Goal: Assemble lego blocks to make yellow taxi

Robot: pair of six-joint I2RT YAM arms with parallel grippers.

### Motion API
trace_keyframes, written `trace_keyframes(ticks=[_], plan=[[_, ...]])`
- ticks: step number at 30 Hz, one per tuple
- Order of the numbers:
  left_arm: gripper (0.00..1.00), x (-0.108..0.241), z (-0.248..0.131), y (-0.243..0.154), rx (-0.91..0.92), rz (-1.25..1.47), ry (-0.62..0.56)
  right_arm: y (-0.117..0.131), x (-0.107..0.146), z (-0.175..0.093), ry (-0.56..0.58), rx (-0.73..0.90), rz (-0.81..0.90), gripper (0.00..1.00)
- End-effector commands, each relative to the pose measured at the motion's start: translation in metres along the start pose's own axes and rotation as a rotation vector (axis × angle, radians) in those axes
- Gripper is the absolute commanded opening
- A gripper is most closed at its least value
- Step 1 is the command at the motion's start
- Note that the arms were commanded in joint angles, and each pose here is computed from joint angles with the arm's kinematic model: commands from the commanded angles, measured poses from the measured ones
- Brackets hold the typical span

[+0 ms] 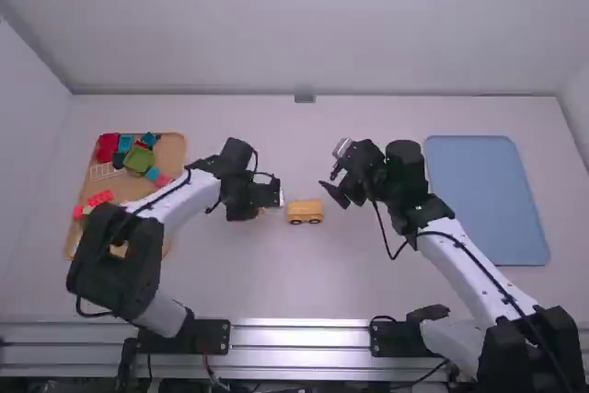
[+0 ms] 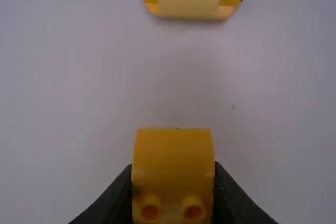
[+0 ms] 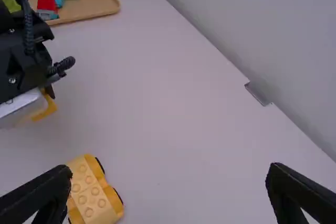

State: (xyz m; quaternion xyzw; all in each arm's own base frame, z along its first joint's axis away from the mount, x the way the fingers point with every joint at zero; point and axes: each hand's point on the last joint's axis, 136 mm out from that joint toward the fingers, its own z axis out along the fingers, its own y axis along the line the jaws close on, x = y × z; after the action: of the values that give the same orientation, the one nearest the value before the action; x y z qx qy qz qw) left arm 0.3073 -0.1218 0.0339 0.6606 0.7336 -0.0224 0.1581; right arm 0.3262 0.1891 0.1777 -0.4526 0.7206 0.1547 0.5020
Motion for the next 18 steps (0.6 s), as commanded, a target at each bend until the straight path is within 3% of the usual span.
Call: trace_keyframes(ticks=[1,8,18], plan=[[0.02,-0.003,0.007,-0.005,0.034,0.105,-0.023,0.002,-0.007,-0.003,-0.022,-0.004,-0.003,0.99],[0.02,-0.004,0.036,-0.004,0.074,0.068,-0.044,0.007,-0.009,-0.001,-0.022,-0.014,-0.009,0.99],[0.02,0.0,0.041,-0.002,0.083,0.045,-0.037,0.007,-0.009,-0.001,-0.022,-0.015,-0.009,0.99]])
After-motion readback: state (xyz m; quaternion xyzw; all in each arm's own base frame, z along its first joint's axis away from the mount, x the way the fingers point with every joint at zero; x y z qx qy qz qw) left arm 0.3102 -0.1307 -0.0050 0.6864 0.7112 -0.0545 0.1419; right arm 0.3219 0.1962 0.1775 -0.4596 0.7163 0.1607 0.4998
